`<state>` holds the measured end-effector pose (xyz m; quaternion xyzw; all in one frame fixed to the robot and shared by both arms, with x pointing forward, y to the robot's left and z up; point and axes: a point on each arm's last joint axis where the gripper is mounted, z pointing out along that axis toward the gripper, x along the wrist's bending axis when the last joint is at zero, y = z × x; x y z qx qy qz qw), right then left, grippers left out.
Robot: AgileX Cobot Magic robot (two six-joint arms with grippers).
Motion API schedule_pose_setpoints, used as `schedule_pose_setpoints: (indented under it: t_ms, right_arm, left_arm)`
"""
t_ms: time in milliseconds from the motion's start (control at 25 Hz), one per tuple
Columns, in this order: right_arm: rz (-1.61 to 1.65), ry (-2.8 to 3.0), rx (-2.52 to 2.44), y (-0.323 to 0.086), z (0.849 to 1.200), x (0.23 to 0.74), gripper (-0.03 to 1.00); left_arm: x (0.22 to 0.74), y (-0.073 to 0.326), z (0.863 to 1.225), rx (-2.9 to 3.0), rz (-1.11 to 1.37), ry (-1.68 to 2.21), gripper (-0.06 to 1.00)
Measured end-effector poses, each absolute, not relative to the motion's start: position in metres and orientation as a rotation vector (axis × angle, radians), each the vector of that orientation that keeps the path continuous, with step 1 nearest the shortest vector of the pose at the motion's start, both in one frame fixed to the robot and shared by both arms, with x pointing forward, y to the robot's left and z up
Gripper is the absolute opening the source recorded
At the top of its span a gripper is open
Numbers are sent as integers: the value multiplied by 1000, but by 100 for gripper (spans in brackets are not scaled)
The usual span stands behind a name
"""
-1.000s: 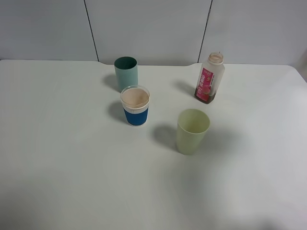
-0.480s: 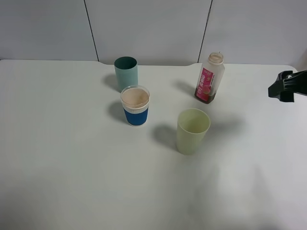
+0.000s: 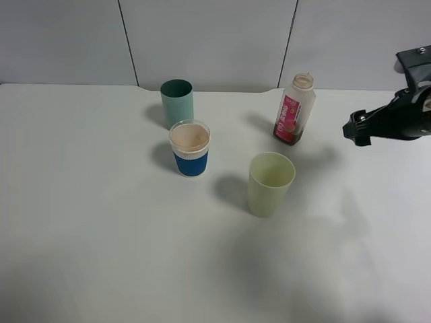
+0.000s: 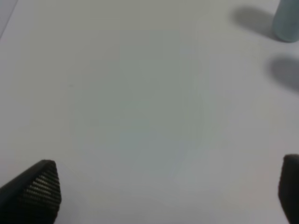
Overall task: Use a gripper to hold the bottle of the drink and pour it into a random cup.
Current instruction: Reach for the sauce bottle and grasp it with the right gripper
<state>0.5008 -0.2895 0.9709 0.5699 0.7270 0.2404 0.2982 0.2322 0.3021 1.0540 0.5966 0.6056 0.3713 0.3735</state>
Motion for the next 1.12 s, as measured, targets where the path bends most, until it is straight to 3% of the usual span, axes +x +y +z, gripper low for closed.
schedule_pose_setpoints:
  t_ms: [800,1120]
  right_arm:
    - [1010,2017,1195,-260,889,547,89]
    - [1060,1980,1133,-257,890,570,89]
  left_arm:
    - [232,302,1054,1528,951,1551,93]
    - [232,302,1054,1528,951,1551,93]
